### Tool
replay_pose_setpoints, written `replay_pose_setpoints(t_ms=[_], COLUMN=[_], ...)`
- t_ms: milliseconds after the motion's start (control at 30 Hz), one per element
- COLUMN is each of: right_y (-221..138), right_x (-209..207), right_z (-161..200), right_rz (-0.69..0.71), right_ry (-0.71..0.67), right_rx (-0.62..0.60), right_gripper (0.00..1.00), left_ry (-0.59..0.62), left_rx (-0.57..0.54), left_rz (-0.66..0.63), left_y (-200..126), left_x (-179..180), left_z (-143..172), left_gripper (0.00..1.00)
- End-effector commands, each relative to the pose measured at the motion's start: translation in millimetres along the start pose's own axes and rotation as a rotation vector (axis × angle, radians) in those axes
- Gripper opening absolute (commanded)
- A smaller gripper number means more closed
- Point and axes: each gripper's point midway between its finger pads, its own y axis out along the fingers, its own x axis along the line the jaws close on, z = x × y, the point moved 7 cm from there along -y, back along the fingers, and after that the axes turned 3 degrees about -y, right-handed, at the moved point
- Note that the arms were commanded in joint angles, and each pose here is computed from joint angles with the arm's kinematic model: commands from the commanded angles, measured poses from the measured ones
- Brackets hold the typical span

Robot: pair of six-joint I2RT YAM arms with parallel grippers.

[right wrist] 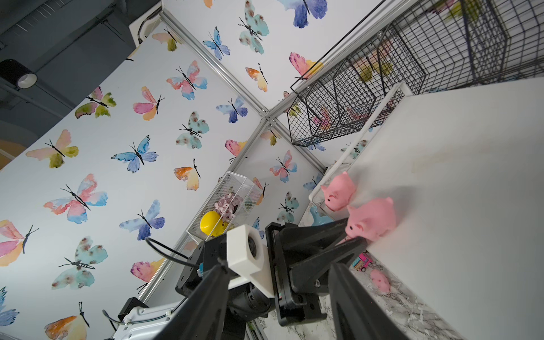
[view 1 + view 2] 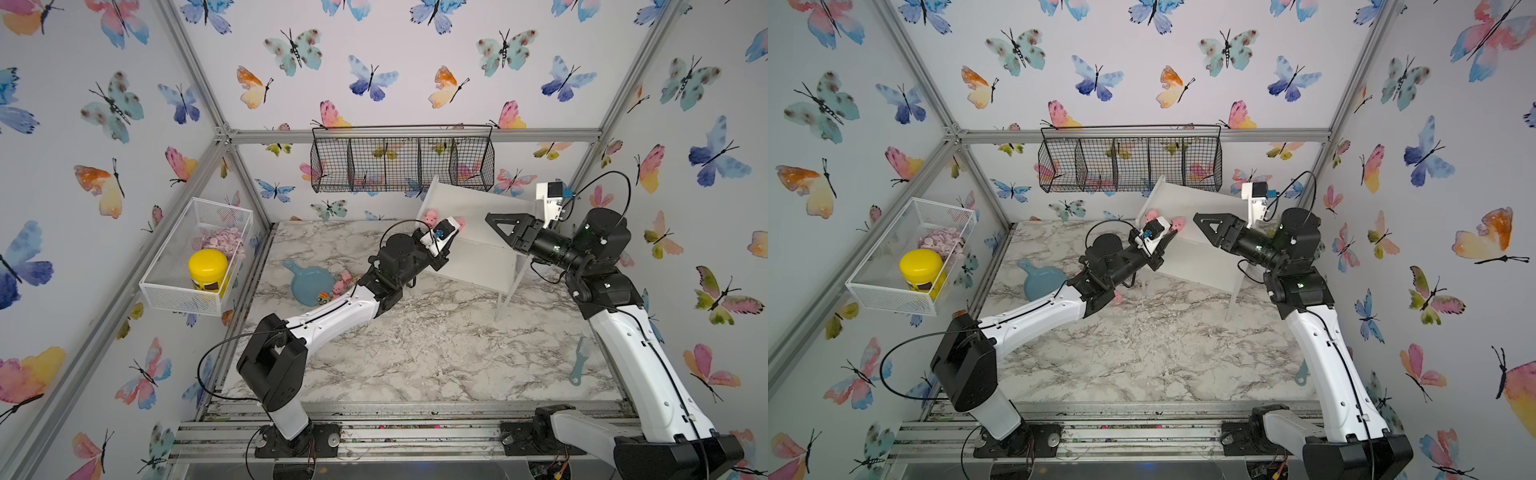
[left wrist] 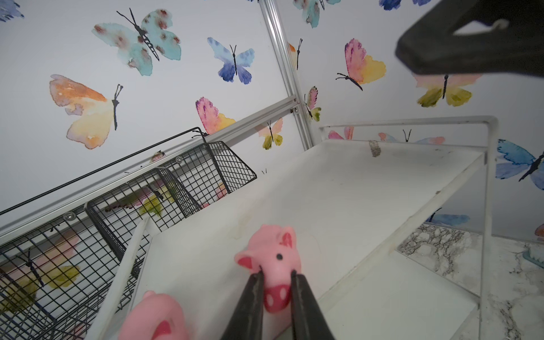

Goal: Organize plastic toys on shelves
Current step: Place the plastic toy on the shelf.

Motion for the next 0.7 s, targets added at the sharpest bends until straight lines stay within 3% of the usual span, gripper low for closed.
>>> replay_pose_setpoints(t_ms=[0,233,467,667], right_y=[-5,-3,1,9], right_x=[8,3,-1,-12], right_z=[-1,2,-1,-6], right_rz=[-0.028,-0.004,0.031,0.081], right_ry=[-0.025,-0.018,-0.014,0.039], right_rx=[-0.008,0.011,0.032,0.053], right_gripper=[0.60,0.60,0.59,0.49], left_ry=[-0.021,-0.033,-0.052,-0.100], left_rx=[0.035,0.034,-0.008,-0.057], left_rz=[-0.016,0.024,0.082,0.082], left_y=[4,0,-15,-54], left_x=[3,0,-1,8], left_z=[5,1,-23,-51], left_gripper=[0.24,0.38,0.49,0.66])
